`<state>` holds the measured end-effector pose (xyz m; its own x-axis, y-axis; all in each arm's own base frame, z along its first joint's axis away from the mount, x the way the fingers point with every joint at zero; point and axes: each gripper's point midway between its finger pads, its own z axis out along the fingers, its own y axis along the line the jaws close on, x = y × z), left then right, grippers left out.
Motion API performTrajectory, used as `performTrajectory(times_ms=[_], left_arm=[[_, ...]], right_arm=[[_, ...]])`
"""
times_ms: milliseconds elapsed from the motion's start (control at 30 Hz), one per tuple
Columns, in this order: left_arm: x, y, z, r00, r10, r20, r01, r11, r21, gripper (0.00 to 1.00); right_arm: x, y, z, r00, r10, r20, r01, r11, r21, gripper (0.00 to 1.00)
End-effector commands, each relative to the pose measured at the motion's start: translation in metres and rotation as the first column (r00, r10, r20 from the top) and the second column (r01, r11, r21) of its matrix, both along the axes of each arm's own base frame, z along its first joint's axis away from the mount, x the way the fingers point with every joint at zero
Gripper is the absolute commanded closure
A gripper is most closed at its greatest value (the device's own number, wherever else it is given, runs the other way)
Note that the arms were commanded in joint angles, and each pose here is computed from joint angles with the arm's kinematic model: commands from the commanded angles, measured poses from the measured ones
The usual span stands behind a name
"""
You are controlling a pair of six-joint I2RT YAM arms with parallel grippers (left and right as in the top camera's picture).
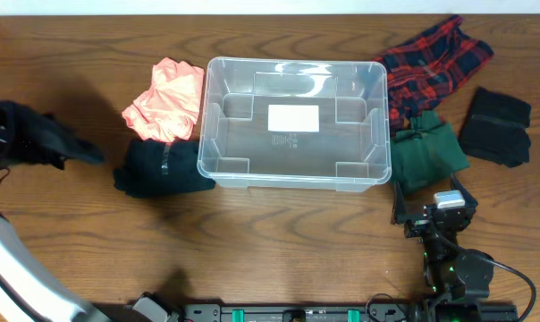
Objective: Pack container
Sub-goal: 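Lift the black garment with the left gripper and drop it into the bin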
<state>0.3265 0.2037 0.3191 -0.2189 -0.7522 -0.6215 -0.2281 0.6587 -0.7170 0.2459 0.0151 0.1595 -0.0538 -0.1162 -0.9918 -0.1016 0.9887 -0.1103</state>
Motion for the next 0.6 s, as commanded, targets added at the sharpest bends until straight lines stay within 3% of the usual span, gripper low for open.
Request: performTrajectory(times_ms=[0,167,300,567], left_arm=[[-0.009,-0.056,0.066,0.968,-0.179,0.178,0.184,0.983,-0.015,0.94],[-0.015,-0.126,0.128,0.864,-0.38,0.331,0.401,0.916,0.004,0.94],[-0.014,-0.185,0.161,0.743,-0.529,0.41,0.558,0.828,0.058,0.94],[-0.005,-0.297,0.149,0.51,-0.759,0.405,0.827,0.562,0.012,0.94]], right_arm=[[0.0,-0.004,-0.001,1.0,-0.016,0.0,0.016,1.0,-0.011,0.01],[0.0,-0.004,-0.001,1.0,-0.016,0.0,0.016,1.0,-0.011,0.01],[0.0,-0.004,-0.001,1.0,-0.016,0.0,0.016,1.0,-0.01,0.01],[0.0,-0.004,-0.001,1.0,-0.016,0.0,0.016,1.0,-0.01,0.01]])
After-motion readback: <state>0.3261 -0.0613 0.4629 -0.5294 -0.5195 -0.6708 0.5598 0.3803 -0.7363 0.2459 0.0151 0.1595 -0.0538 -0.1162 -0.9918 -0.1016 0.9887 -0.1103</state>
